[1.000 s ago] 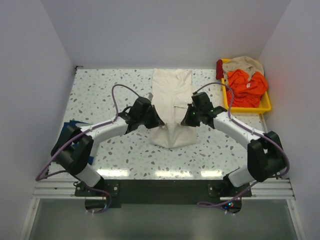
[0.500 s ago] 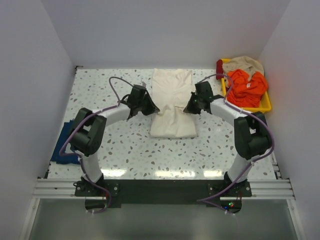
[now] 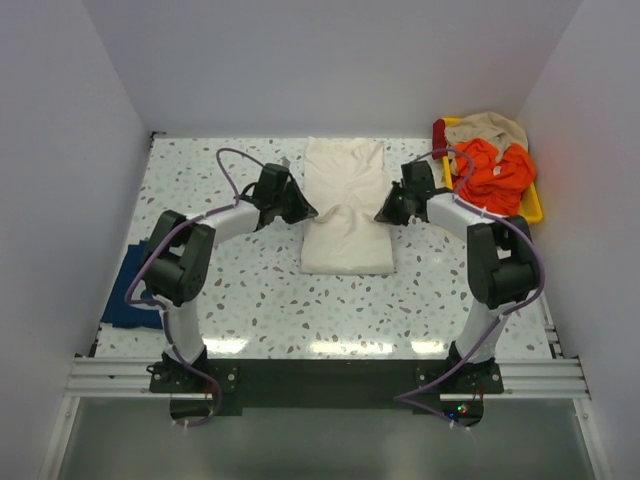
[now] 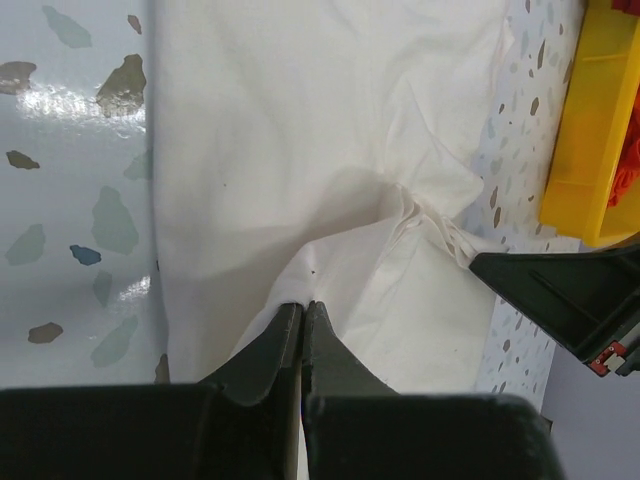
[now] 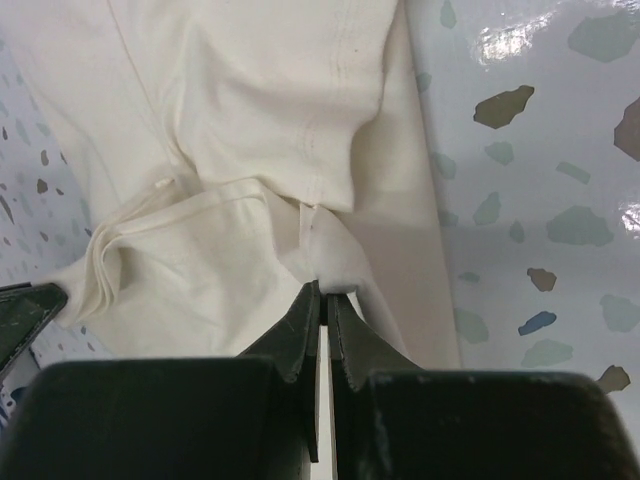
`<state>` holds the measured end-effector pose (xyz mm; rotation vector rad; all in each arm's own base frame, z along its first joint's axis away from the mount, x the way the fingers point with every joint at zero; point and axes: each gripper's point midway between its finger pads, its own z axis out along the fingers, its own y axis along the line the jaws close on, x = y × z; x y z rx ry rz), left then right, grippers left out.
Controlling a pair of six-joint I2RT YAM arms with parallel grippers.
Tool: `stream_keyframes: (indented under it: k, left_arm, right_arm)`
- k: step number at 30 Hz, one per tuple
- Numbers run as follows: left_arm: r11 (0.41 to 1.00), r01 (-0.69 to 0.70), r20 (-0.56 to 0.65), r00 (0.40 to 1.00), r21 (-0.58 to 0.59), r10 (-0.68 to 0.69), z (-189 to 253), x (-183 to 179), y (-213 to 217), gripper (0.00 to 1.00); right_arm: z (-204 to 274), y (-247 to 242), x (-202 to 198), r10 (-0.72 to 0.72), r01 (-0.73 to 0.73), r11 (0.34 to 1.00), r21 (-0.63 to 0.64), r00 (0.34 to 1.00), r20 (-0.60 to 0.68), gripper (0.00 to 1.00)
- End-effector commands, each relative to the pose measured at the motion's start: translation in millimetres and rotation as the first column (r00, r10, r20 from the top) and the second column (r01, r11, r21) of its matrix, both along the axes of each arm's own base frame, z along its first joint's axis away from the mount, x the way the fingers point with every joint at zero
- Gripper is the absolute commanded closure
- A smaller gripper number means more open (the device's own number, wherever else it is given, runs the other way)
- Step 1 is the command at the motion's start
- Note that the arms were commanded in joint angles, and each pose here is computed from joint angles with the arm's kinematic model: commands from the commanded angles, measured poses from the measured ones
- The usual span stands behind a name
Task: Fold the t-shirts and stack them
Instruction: Fold the tshirt
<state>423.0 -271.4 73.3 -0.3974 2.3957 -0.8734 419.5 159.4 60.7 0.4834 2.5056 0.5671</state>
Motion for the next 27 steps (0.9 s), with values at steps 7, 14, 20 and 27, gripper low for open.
stream_keyframes:
  k: [7, 14, 20, 27]
  left_arm:
    - [1.0, -0.014, 0.041, 0.999, 0.002, 0.014, 2.9, 22.1, 11.5, 1.0]
    - [1.0, -0.031, 0.067, 0.997, 0.004, 0.031, 8.4, 30.1, 21.9, 0.69]
    - [0.997, -0.063, 0.165, 0.985, 0.051, 0.053, 44.5, 39.8, 50.0, 0.43]
    - [0.99, -0.036, 0.175, 0.984, 0.139, 0.012, 56.3, 19.3, 33.1, 0.62]
  right_arm:
    - [10.3, -0.8, 26.2, 0.008, -0.011, 0.999, 0.04, 0.998, 0.062, 1.0]
    - [14.9, -7.9, 32.7, -0.007, 0.003, 0.999, 0.051, 0.997, 0.077, 0.7]
    - [42.3, -17.1, 32.6, 0.015, -0.015, 1.0, 0.0, 0.991, 0.13, 0.58]
    - [25.6, -1.4, 16.9, 0.092, -0.084, 0.993, -0.08, 0.99, 0.109, 0.6]
